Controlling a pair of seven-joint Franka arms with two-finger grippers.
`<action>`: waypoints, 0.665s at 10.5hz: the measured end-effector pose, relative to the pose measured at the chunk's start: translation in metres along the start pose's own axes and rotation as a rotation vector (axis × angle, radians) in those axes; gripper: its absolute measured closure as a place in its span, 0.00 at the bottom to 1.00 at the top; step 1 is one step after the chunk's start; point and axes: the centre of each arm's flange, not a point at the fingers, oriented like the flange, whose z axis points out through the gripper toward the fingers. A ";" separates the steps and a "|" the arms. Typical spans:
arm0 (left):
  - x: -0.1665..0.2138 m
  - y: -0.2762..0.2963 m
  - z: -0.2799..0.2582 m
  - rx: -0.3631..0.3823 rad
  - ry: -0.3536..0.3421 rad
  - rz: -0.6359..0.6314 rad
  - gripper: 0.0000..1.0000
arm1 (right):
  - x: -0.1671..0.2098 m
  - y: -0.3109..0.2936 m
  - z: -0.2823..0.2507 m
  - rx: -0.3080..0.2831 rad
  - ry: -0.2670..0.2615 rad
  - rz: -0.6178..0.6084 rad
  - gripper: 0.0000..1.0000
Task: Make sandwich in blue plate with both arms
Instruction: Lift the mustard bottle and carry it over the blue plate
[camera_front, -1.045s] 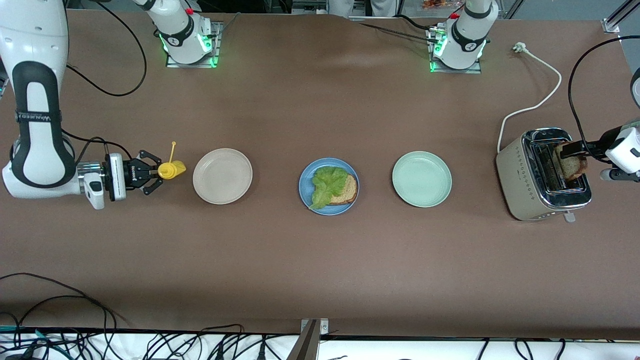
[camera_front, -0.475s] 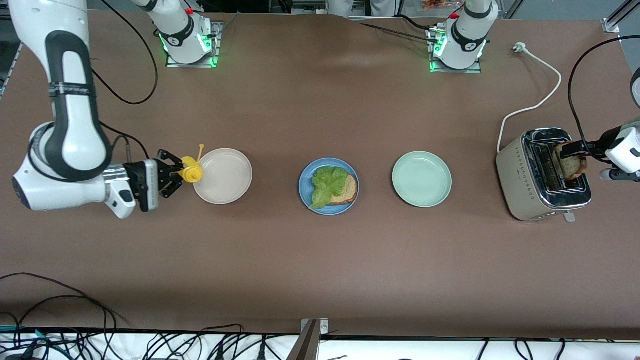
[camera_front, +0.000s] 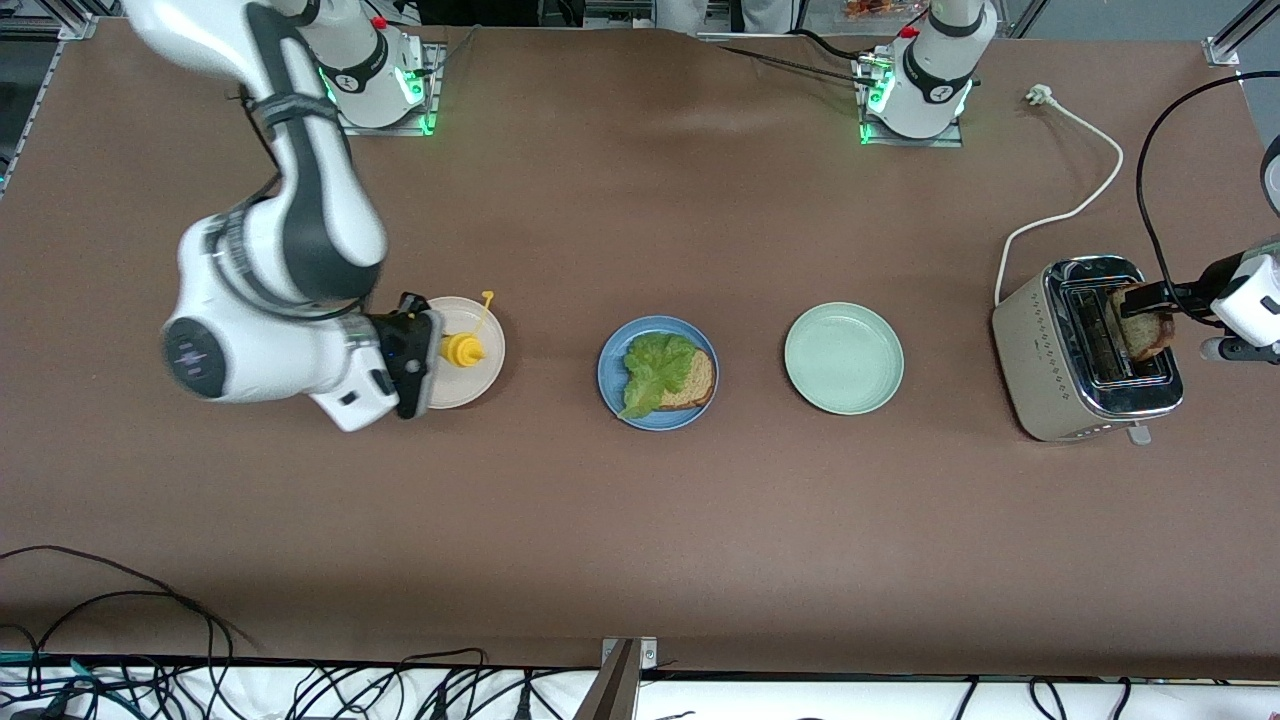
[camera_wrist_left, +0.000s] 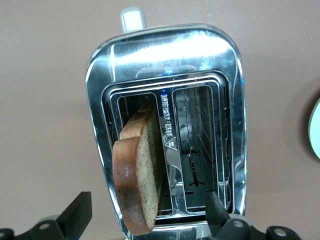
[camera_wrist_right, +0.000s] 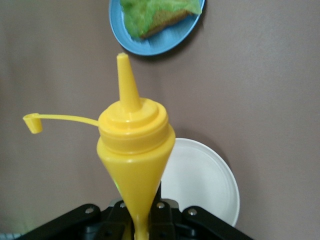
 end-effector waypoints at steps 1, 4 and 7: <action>0.000 0.000 0.000 0.000 0.000 0.000 0.00 | 0.031 -0.020 0.004 -0.070 -0.111 -0.029 0.90; 0.001 0.001 -0.002 0.002 0.008 0.002 0.00 | 0.102 -0.072 0.041 -0.241 -0.360 -0.051 0.90; -0.004 0.007 -0.028 0.012 0.056 0.012 0.00 | 0.142 -0.098 0.067 -0.434 -0.553 -0.091 0.90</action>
